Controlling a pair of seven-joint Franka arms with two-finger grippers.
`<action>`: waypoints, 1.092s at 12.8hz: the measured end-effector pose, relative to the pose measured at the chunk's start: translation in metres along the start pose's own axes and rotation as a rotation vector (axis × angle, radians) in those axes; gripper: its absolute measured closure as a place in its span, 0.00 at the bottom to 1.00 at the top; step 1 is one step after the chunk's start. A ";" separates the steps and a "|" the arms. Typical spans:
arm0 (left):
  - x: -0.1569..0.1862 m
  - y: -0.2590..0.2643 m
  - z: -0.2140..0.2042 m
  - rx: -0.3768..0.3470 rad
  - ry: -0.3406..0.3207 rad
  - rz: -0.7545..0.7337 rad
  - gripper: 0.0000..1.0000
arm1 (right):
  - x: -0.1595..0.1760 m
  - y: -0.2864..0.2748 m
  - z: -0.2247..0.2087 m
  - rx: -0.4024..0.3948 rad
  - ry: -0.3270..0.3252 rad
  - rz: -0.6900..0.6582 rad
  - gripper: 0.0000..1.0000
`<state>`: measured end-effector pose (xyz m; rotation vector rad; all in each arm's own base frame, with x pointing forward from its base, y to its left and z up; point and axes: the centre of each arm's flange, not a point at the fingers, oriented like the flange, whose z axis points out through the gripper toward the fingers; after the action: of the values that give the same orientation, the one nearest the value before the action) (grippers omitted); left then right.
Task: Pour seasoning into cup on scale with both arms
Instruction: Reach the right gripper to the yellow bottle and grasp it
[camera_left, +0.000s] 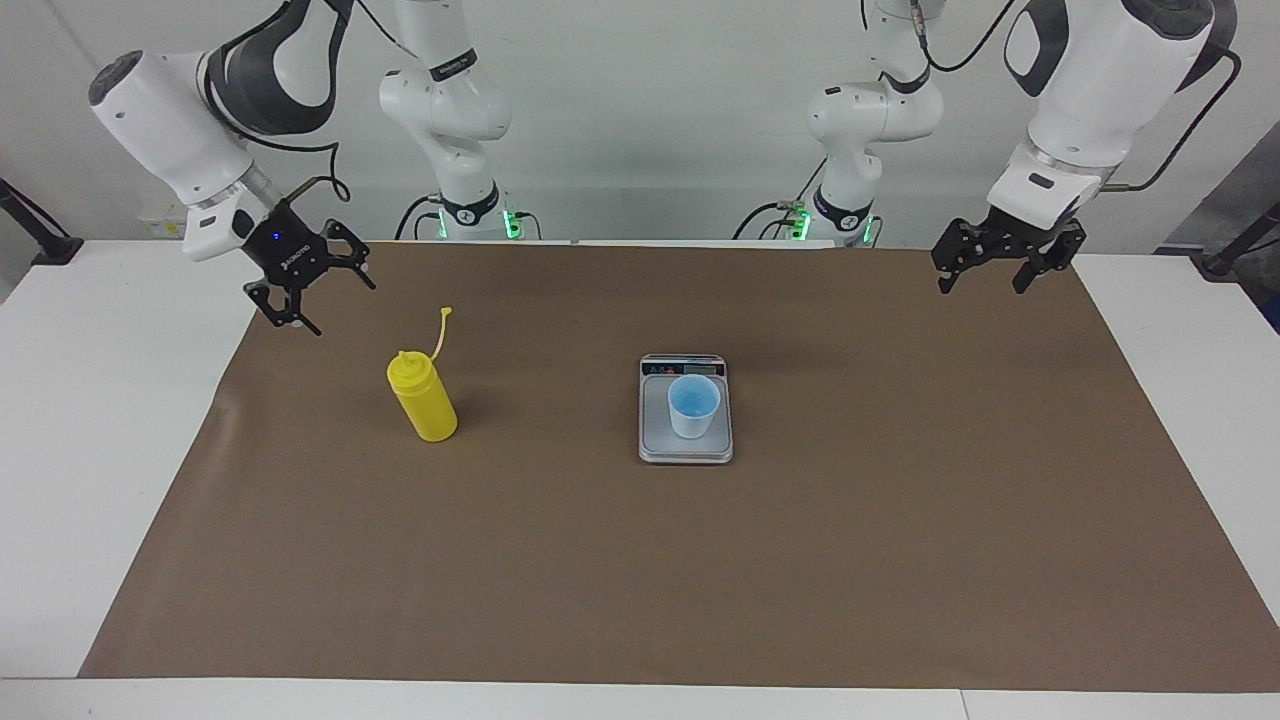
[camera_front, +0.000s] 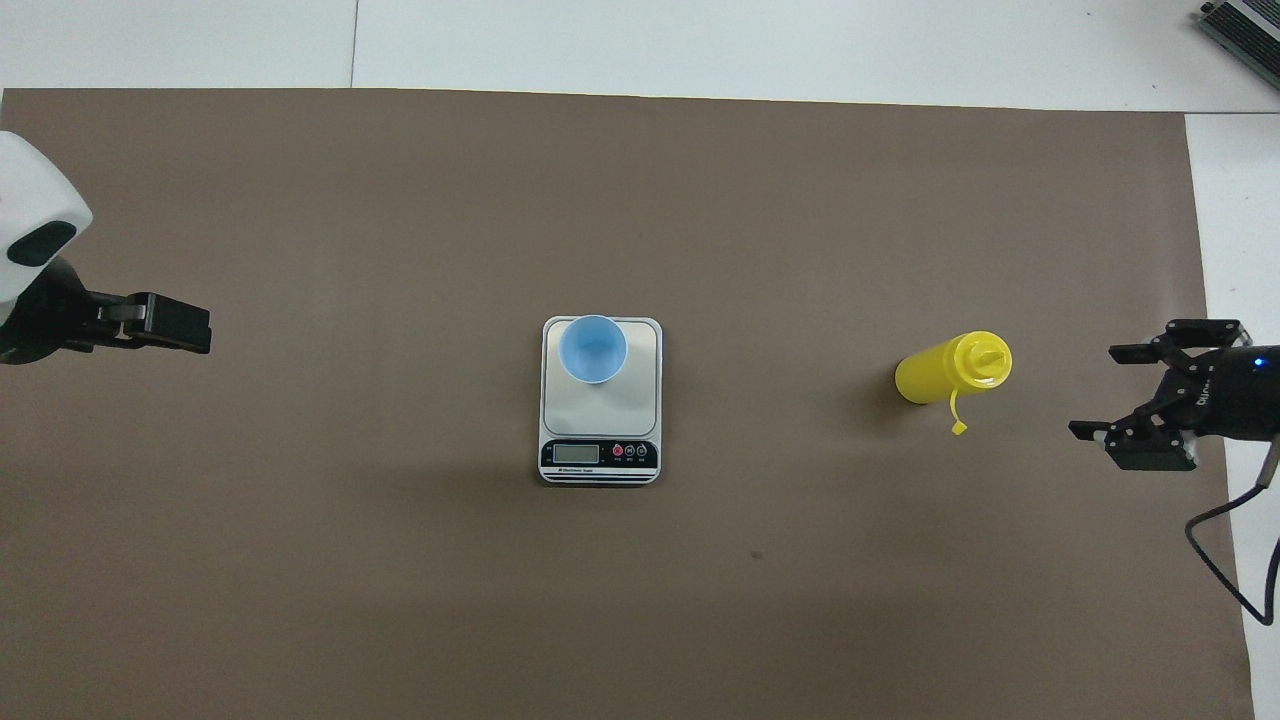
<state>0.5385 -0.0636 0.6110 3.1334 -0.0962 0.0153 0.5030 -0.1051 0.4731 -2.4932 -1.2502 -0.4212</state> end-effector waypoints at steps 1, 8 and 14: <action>0.000 -0.005 -0.002 -0.007 0.003 -0.009 0.00 | -0.008 0.008 0.014 0.017 0.013 -0.036 0.00; -0.001 -0.009 -0.009 -0.009 -0.001 0.013 0.00 | -0.057 0.042 0.118 0.105 0.189 -0.154 0.00; -0.002 -0.010 -0.008 -0.008 -0.010 0.013 0.00 | -0.031 0.012 0.176 0.141 0.255 -0.126 0.00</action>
<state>0.5370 -0.0536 0.6190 3.1247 -0.1160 0.0000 0.5154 -0.0621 0.3001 -2.1726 -1.2878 -0.6369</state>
